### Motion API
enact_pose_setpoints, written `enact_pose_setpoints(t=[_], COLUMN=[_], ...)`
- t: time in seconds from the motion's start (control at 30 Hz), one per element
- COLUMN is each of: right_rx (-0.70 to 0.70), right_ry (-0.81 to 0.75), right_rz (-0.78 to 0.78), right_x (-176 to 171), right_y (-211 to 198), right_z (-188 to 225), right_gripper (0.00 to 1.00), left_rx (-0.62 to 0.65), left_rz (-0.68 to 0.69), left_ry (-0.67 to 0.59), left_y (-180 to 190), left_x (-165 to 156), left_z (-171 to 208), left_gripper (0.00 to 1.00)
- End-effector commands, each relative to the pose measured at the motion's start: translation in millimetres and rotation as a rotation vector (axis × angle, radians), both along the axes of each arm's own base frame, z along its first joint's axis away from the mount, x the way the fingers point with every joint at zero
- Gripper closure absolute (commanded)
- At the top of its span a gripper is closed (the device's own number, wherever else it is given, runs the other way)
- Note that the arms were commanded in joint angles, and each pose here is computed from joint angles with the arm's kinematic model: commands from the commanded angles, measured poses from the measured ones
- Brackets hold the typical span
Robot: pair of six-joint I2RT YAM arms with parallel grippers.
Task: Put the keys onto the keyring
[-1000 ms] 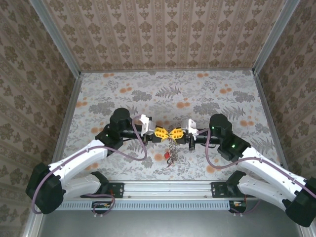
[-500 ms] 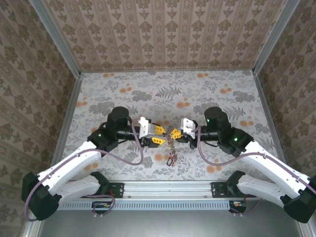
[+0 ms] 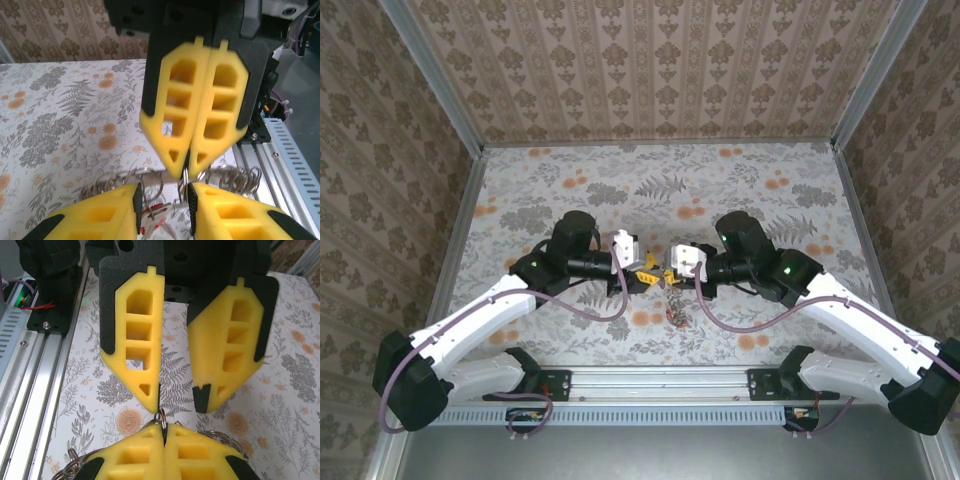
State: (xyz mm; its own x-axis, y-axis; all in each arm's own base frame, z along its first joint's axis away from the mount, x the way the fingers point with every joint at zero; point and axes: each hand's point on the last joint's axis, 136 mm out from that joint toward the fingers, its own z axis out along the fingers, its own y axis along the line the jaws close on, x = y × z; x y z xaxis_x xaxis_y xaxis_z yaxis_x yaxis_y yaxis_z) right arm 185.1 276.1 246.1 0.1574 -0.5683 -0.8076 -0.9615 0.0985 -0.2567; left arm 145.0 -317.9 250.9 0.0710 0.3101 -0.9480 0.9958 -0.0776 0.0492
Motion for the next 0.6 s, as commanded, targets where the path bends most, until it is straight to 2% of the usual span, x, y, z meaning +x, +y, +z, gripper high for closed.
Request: enact_pose_setpoints(t=[0.0,0.1,0.2,0.47,0.57], right_rx=[0.072,0.125,0.170,0.275,0.302], right_ry=[-0.047,-0.049,-0.038,-0.039,-0.040], right_rz=[-0.013,-0.035,-0.047,-0.073,-0.084], right_x=[6.1,9.4,10.1,10.9,10.9], right_y=[8.7,9.5,9.2,4.2,2.4], right_z=[22.2,28.3,32.6,42.8,44.3], right_gripper=[1.00,1.00,1.00,1.00,1.00], left_rx=[-0.043,-0.052,-0.045,-0.031,-0.033], left_rz=[-0.037,-0.056,-0.039,-0.015,-0.019], left_ry=[-0.002,-0.005,-0.014,-0.010,-0.007], left_y=[-5.8,-3.7,0.1,4.0,4.7], left_x=[-5.7,-11.2,-11.4,-10.1,-10.2], left_z=[9.8,9.2,5.9,0.7,0.6], left_gripper=[0.69,0.69,0.74,0.75,0.85])
